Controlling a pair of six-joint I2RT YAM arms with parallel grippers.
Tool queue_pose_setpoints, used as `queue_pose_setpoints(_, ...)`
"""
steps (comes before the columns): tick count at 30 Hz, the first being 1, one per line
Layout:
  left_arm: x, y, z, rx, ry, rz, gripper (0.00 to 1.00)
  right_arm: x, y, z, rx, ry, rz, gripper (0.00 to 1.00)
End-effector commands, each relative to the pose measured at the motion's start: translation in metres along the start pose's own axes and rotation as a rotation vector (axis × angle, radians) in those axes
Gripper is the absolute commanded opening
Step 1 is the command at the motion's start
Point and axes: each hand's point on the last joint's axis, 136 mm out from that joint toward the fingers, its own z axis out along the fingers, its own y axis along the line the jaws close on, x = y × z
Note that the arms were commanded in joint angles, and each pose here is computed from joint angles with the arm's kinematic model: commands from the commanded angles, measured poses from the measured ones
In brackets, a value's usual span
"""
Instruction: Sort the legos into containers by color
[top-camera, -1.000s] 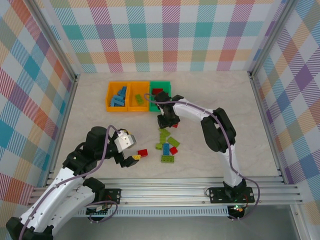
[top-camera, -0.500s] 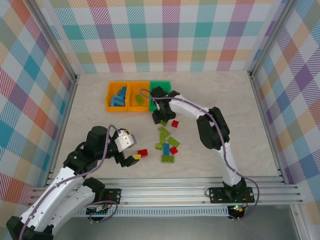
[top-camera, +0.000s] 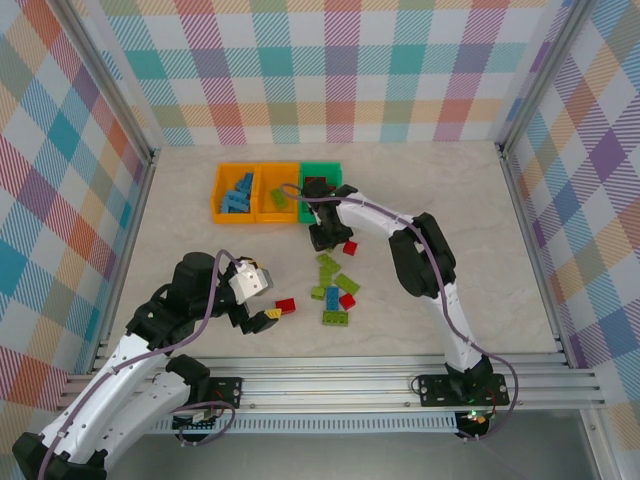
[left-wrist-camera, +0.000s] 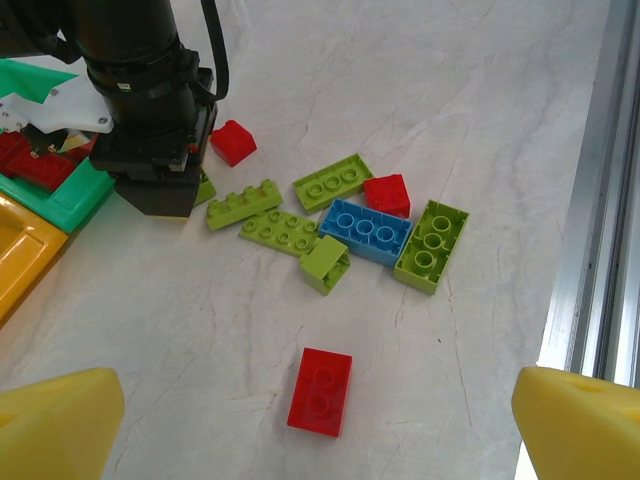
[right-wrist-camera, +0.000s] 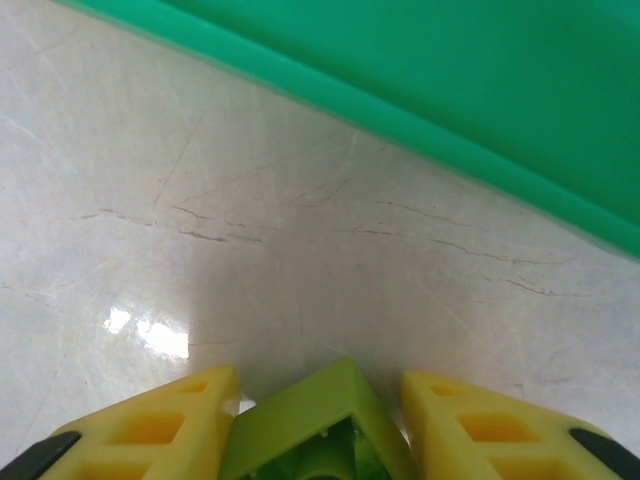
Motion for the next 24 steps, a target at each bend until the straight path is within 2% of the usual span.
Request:
queue_pose_setpoints(1,-0.002,0.003,0.000,-0.019,-0.012,0.025,1.00,0.006,0.000,-0.008,-0.007,0.018,0.012,0.37)
queue_pose_setpoints(6,0.002,0.012,0.000,-0.067,0.010,0.021,1.00,-0.012,0.007,-0.039,-0.048,-0.064,0.026,0.28)
queue_pose_setpoints(11,0.003,0.022,-0.003,-0.127,0.017,0.020,1.00,-0.041,0.024,-0.084,-0.154,-0.203,0.052,0.28)
queue_pose_setpoints(16,0.004,0.033,-0.006,-0.194,0.013,0.007,1.00,-0.089,0.031,-0.123,-0.211,-0.385,0.098,0.29)
queue_pose_setpoints(19,0.005,0.037,-0.007,-0.220,0.011,0.006,1.00,-0.119,0.027,-0.134,-0.196,-0.476,0.117,0.29)
queue_pose_setpoints(24,0.007,0.039,-0.009,-0.239,0.013,0.006,1.00,-0.152,0.027,-0.123,-0.177,-0.510,0.112,0.28)
